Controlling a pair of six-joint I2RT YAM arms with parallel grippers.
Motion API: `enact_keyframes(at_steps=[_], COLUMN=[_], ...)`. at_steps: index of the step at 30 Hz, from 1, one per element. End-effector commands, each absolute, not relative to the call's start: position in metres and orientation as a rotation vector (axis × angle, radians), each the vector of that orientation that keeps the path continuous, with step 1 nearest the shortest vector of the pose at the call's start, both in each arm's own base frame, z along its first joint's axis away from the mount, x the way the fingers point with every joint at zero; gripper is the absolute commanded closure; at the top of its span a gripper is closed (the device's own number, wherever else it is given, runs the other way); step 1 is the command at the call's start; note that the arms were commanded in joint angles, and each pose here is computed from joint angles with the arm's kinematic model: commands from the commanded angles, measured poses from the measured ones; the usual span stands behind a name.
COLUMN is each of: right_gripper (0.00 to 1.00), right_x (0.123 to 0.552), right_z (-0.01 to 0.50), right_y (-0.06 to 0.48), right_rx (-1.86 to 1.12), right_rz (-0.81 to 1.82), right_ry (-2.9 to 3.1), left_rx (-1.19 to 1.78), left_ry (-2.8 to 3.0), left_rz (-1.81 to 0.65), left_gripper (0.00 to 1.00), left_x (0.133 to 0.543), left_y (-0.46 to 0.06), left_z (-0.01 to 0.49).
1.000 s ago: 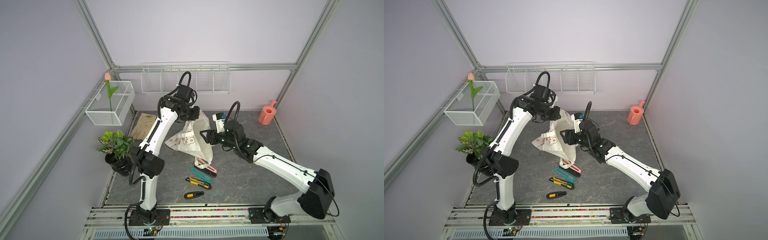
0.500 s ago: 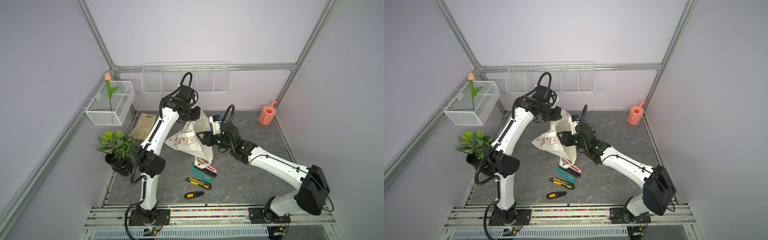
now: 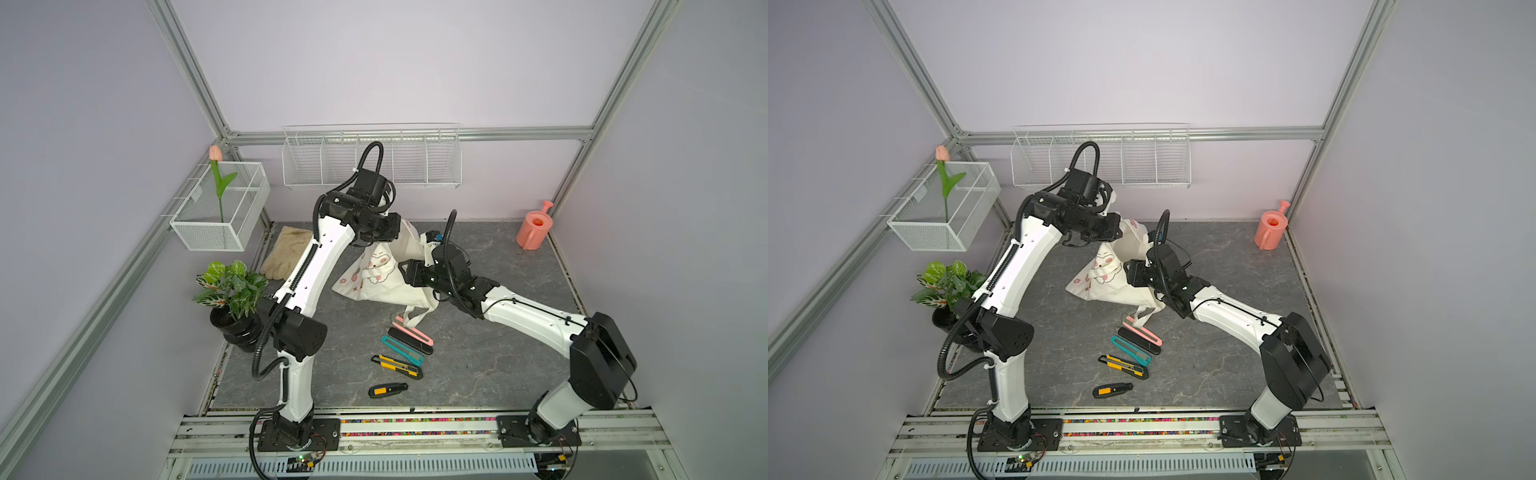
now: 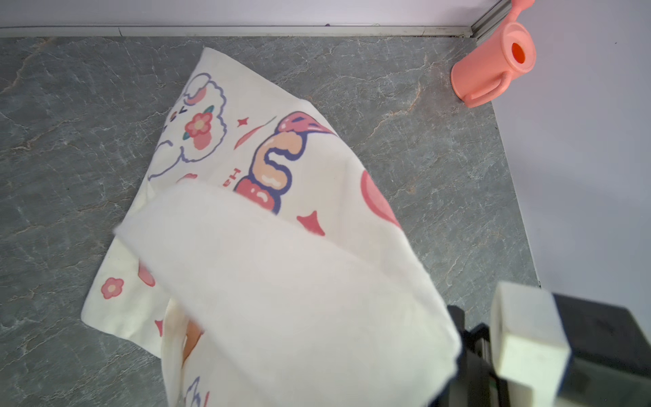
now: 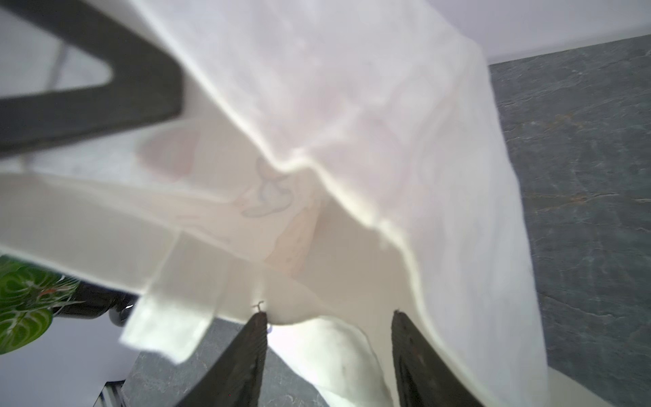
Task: Place the art knife into the pouch
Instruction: Open the pouch at the center of the board.
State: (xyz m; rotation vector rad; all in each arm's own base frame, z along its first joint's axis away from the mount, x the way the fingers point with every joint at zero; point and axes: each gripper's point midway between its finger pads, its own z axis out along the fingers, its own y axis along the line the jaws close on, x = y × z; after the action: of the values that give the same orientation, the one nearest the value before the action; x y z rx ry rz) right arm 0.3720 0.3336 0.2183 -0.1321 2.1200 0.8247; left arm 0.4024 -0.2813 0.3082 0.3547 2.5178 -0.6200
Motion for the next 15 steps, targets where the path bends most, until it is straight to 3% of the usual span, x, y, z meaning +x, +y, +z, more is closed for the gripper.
enact_keyframes(at_steps=[1,15], right_gripper=[0.41,0.40], right_x=[0.367,0.363], right_z=[0.233,0.258], right_y=[0.324,0.325], right_rx=[-0.141,-0.163], right_rz=[0.826,0.923], right_ry=[2.082,2.012], left_rx=[0.383,0.391], left_ry=[2.489,2.517], left_rz=[-0.618,-0.580], left_gripper=[1.00,1.00], left_x=[0.391,0.391], left_y=[-0.276,-0.273], left_z=[0.326,0.317])
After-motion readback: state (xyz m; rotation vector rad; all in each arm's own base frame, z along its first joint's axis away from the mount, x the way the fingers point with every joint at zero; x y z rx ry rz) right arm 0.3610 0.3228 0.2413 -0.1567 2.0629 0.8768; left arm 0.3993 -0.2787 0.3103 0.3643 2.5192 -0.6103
